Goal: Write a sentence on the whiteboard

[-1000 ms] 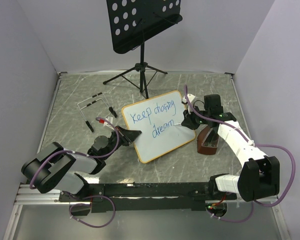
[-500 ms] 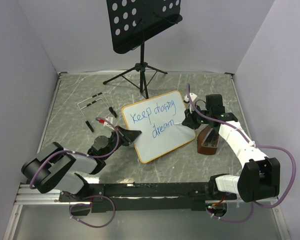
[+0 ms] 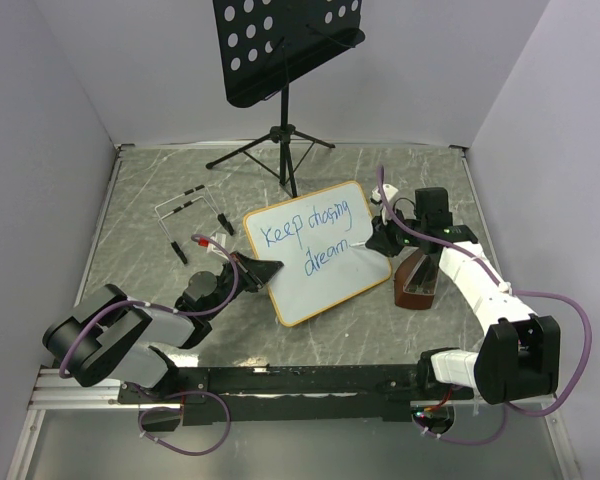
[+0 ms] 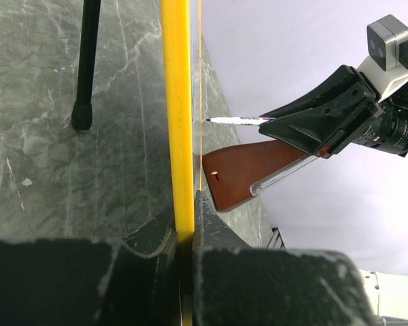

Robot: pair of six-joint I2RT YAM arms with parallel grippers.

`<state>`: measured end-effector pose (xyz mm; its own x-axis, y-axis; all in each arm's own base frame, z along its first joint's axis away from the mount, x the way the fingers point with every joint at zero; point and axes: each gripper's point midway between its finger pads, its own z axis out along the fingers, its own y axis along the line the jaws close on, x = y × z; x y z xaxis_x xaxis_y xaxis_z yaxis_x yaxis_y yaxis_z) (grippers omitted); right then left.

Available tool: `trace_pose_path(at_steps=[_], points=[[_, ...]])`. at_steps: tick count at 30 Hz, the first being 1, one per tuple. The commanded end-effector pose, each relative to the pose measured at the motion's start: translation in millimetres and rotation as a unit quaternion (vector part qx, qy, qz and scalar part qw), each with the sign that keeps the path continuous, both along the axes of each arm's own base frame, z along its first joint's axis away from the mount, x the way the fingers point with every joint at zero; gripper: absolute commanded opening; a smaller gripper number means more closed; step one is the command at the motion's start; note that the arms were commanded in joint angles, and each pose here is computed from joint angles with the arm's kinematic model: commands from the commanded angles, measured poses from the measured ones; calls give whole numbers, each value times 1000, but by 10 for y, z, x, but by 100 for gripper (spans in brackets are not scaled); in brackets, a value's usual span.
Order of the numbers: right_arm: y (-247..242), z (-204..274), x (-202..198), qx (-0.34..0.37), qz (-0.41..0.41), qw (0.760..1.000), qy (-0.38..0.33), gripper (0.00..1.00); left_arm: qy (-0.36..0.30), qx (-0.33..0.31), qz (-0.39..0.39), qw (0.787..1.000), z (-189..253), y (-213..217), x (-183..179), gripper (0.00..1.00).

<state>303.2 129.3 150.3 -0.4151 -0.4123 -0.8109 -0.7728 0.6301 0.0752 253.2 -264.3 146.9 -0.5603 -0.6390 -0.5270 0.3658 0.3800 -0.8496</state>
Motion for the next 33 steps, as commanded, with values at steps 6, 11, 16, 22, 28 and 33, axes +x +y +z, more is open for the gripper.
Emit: trace_pose_path(at_steps=[6, 11, 16, 22, 28, 33], points=[[15, 216, 139, 18, 1, 999, -38, 0, -68, -25, -14, 997, 350, -41, -37, 1], [-23, 198, 187, 15, -9, 999, -40, 0, -65, -26, -14, 997, 329, -34, -42, 1], [-67, 189, 231, 11, -20, 999, -41, 0, -67, -27, -14, 997, 343, -35, -49, 1], [-110, 136, 297, 1, -34, 999, -42, 0, -65, -27, -15, 997, 333, -33, -48, 1], [-119, 139, 405, 1, -44, 998, -46, 0, -66, -28, -17, 997, 341, -48, -48, 1], [-95, 127, 445, 6, -45, 998, -44, 0, -66, -28, -16, 997, 340, -49, -42, 1]])
